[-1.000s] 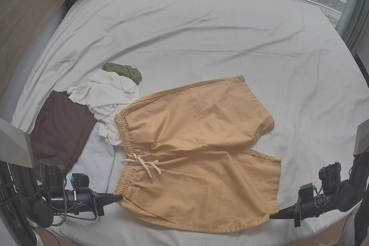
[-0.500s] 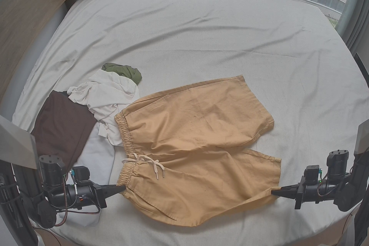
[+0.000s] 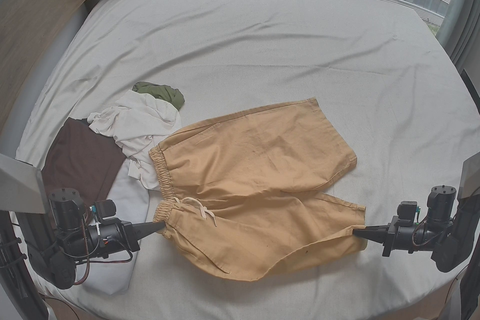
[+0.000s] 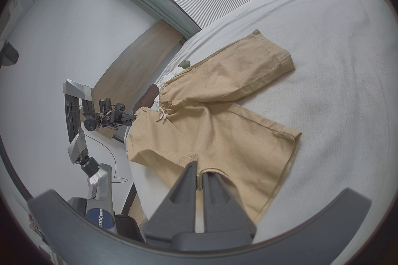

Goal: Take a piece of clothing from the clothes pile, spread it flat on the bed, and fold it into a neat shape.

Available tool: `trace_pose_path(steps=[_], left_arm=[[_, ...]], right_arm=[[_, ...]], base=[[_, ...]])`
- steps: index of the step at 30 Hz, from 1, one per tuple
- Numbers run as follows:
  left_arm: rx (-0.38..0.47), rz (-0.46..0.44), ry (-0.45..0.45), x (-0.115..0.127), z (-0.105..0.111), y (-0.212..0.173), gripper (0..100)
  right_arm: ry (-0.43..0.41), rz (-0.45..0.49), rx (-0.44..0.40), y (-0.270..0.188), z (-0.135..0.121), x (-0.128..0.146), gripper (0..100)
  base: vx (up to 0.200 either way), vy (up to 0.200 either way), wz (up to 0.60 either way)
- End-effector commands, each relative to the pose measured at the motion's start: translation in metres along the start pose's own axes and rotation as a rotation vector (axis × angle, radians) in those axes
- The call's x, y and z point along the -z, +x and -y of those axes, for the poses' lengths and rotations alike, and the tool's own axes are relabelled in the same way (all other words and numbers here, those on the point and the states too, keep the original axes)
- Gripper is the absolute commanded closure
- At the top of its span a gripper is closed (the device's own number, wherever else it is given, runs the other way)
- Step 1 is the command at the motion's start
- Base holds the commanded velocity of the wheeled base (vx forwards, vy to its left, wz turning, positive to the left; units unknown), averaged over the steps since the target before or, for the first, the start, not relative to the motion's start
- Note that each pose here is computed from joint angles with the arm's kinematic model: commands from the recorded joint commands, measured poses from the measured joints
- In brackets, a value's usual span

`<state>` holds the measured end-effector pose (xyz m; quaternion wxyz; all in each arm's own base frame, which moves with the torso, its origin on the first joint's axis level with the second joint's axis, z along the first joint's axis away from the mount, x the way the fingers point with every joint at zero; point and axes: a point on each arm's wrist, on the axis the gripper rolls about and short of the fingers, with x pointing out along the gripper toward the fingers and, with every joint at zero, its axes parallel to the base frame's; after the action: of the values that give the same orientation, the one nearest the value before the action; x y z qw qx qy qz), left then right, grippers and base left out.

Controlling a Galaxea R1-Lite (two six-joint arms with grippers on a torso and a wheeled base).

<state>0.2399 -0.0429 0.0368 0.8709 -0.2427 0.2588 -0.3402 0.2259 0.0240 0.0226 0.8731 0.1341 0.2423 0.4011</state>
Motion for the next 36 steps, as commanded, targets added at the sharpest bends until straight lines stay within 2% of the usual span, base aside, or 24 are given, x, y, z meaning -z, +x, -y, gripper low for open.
trace_pose_path(steps=[1,24,29,36], left_arm=[[0.015,0.034,0.029,-0.009,0.004,0.001,100],[0.008,0.081,0.036,-0.019,0.003,0.007,100],[0.008,0.102,0.031,-0.024,0.004,0.008,100],[0.037,0.168,0.007,-0.04,0.015,0.002,100]], right_arm=[[-0.012,0.026,-0.001,-0.001,-0.001,-0.007,100],[0.01,0.17,-0.018,-0.006,-0.008,-0.048,100],[0.028,0.216,-0.032,-0.009,-0.011,-0.061,100],[0.008,0.256,-0.041,-0.01,-0.013,-0.074,100]], base=[[0.0,0.0,0.0],[0.0,0.0,0.0],[0.0,0.0,0.0],[0.0,0.0,0.0]])
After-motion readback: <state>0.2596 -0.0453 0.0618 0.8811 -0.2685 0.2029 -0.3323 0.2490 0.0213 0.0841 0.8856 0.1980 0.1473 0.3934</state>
